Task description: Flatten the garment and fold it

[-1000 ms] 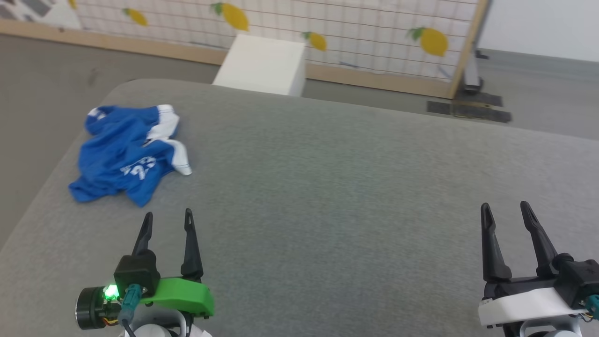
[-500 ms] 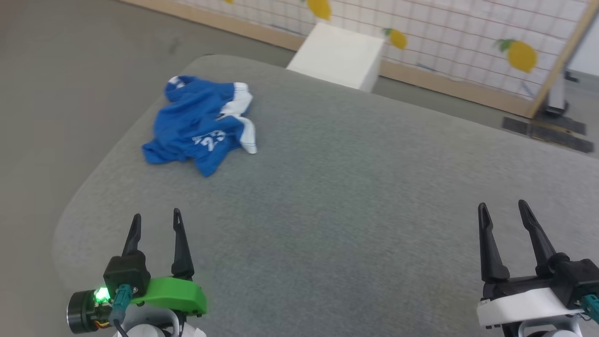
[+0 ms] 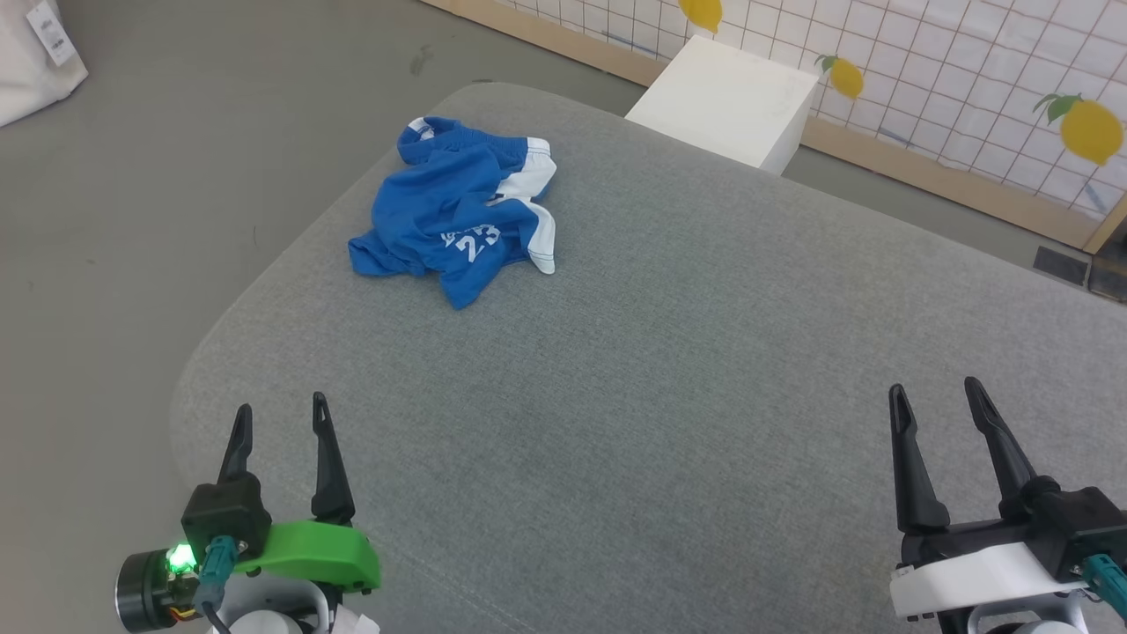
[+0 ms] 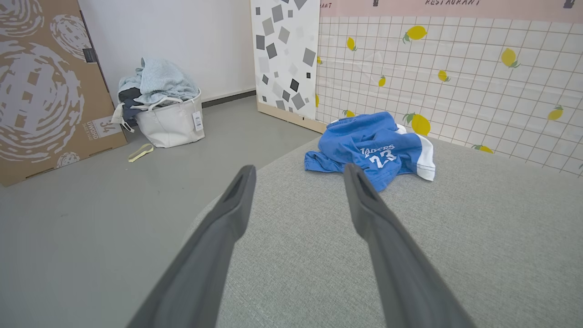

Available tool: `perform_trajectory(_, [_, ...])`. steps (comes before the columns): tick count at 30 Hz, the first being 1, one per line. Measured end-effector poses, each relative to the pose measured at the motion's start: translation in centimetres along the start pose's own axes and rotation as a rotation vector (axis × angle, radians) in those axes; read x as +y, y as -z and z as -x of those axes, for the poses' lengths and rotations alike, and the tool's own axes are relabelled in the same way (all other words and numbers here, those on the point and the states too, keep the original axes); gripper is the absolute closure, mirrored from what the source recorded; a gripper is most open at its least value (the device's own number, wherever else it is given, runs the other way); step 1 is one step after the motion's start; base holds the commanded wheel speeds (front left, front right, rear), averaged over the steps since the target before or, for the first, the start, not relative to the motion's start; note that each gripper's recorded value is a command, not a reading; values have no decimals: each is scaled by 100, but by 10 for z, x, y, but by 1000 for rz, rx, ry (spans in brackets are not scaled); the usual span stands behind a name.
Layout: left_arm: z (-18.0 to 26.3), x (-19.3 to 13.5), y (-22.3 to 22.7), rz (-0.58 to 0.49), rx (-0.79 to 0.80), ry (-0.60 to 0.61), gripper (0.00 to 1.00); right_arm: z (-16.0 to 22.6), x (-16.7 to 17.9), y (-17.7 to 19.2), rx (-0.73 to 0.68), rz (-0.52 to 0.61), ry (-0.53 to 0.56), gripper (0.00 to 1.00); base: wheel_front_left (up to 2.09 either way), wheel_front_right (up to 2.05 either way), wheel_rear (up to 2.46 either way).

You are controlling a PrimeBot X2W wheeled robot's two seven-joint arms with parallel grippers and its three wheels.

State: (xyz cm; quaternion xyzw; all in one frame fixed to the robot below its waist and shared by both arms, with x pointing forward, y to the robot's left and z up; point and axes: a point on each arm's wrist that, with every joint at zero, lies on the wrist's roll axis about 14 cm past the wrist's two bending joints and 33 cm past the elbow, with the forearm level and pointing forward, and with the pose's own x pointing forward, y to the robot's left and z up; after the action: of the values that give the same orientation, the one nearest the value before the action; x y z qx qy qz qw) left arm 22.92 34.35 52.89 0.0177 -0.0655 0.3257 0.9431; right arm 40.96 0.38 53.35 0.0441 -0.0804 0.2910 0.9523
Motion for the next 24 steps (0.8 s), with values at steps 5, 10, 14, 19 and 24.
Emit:
perform_trajectory(5, [-3,0,0,9,0,-2,0,3,-4,0,2,3,12,0,0,0,0])
perform_trajectory(10, [-27,0,-10,-5,-34,21,0,3,-8,4,10,9,22,0,0,0,0])
perform_trajectory(14, [-68,-1,-32,-44,-90,55,0,-3,-11,6,5,26,22,0,0,0,0])
perform_trajectory(19, [-133,-3,-52,-108,-112,79,0,-17,-26,8,-14,44,48,0,0,0,0])
perform_trajectory(24, [-194,-17,-53,-137,-5,135,0,-22,-54,25,7,63,109,0,0,0,0])
